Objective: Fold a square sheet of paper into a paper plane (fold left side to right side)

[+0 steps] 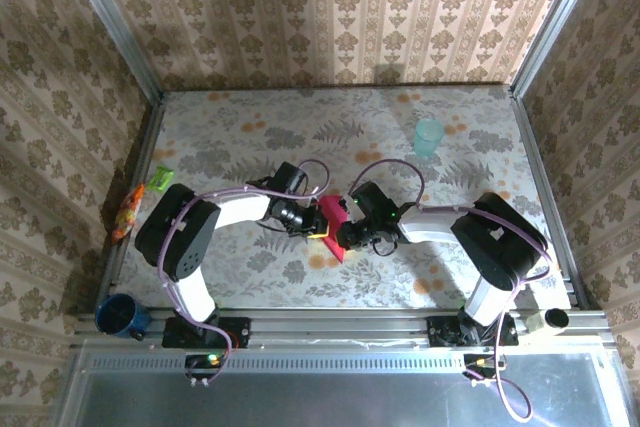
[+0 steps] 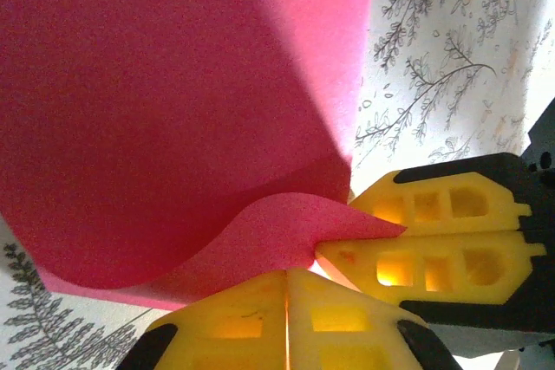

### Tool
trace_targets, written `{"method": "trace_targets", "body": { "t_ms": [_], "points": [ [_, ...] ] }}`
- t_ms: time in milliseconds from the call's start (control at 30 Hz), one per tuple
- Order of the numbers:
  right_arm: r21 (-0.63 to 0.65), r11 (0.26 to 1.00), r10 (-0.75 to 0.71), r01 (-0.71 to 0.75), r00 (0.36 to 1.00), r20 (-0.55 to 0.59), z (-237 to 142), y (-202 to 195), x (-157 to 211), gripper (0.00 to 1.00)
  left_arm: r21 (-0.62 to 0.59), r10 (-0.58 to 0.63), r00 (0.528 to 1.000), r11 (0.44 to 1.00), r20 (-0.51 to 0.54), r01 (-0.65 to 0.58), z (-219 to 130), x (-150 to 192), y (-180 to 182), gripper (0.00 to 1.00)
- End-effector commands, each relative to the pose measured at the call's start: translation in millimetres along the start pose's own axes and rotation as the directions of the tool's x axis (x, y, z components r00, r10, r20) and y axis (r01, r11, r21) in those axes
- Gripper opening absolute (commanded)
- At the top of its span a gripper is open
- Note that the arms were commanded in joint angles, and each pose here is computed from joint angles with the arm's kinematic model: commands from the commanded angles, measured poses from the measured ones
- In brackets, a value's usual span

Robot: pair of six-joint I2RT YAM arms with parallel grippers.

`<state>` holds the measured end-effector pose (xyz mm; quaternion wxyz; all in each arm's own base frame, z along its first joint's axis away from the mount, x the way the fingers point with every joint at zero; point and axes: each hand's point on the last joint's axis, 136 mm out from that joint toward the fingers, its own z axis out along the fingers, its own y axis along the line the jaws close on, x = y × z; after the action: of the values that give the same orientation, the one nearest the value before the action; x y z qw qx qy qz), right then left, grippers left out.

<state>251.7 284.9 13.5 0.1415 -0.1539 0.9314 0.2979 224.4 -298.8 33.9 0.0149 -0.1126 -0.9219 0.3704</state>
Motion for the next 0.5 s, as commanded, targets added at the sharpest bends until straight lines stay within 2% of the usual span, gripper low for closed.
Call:
{"method": "trace_targets", "body": {
  "t_ms": [0,467],
  "points": [
    [0.125,0.991,0.07,-0.05,0.984,-0.161,11,-36,49,0.0,-0.014,-0.009,1.0,1.0,-0.011,0.009,1,7,5,0.08],
    [0.108,0.993,0.071,-0.055,0.986,-0.153,12,-32,45,0.0,-0.098,-0.05,0.999,0.994,-0.01,0.049,5,13,33,0.06]
  ]
}}
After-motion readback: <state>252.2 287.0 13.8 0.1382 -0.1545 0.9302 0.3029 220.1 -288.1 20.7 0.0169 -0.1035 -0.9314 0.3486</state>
